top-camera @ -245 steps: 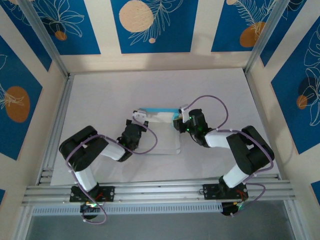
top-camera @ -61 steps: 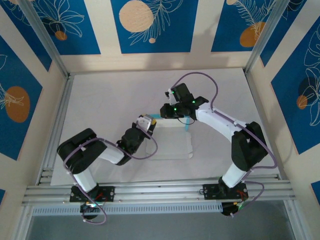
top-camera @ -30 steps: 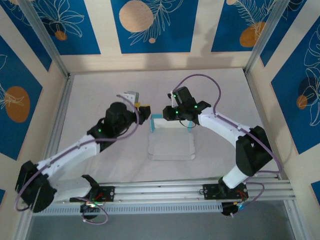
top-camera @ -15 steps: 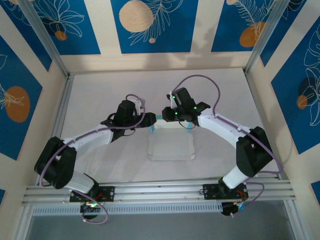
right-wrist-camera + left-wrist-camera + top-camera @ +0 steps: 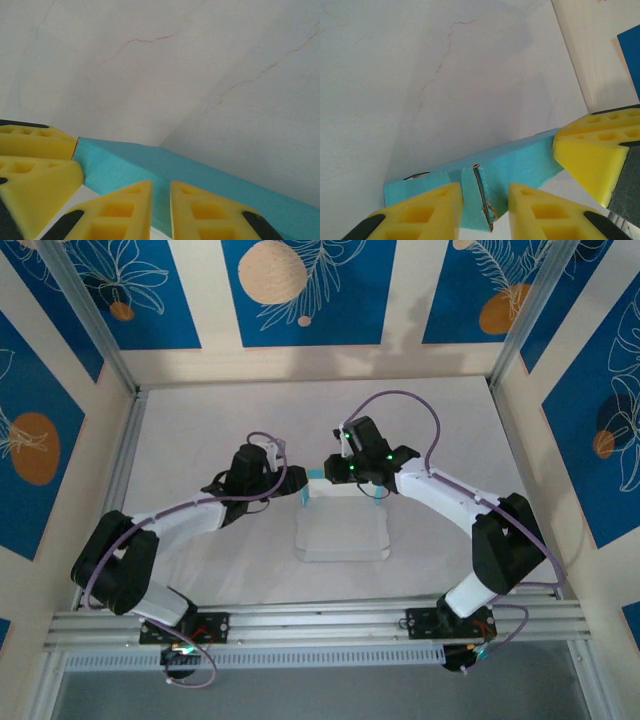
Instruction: Fold the paper box
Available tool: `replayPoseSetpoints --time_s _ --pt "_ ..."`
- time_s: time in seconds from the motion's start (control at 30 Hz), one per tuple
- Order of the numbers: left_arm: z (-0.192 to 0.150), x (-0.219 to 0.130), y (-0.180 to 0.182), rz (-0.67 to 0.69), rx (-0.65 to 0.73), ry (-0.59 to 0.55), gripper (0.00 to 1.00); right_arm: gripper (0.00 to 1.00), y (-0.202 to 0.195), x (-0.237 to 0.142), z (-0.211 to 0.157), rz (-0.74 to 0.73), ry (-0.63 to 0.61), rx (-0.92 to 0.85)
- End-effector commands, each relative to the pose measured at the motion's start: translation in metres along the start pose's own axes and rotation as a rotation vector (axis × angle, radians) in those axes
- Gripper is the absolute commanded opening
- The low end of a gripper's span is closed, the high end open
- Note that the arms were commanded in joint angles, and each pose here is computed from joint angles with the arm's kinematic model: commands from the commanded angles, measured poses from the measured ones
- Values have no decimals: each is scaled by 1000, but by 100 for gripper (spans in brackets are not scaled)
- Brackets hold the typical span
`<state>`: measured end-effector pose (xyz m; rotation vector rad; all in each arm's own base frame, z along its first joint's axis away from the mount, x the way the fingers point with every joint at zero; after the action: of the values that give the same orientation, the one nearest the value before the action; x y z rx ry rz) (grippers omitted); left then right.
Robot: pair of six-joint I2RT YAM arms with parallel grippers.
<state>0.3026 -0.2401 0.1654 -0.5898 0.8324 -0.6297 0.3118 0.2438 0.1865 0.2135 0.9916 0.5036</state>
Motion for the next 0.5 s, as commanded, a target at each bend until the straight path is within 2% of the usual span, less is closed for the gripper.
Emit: replayPoseSetpoints --time_s 0.0,0.27,0.37,0.47 --pt "-15 7 17 25 -22 46 27 19 3 4 -17 -3 51 -1" --pt "-24 11 28 45 -37 62 22 21 7 -1 -14 -2 47 -13" --pt "-24 8 32 71 -29 55 21 29 9 -11 -5 -13 22 -34" --pt "-23 6 34 85 -29 48 21 44 11 -26 3 -17 -18 -50"
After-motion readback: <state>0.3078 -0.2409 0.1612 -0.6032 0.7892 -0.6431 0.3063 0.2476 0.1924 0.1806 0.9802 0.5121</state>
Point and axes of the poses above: each hand's point on the last joint's axis, 136 mm out from that joint toward the fingers, its own x axis out along the fingers, its own y axis along the line the jaws close on, z = x × y, the point moved 5 cm from there along -x, back along the fingers
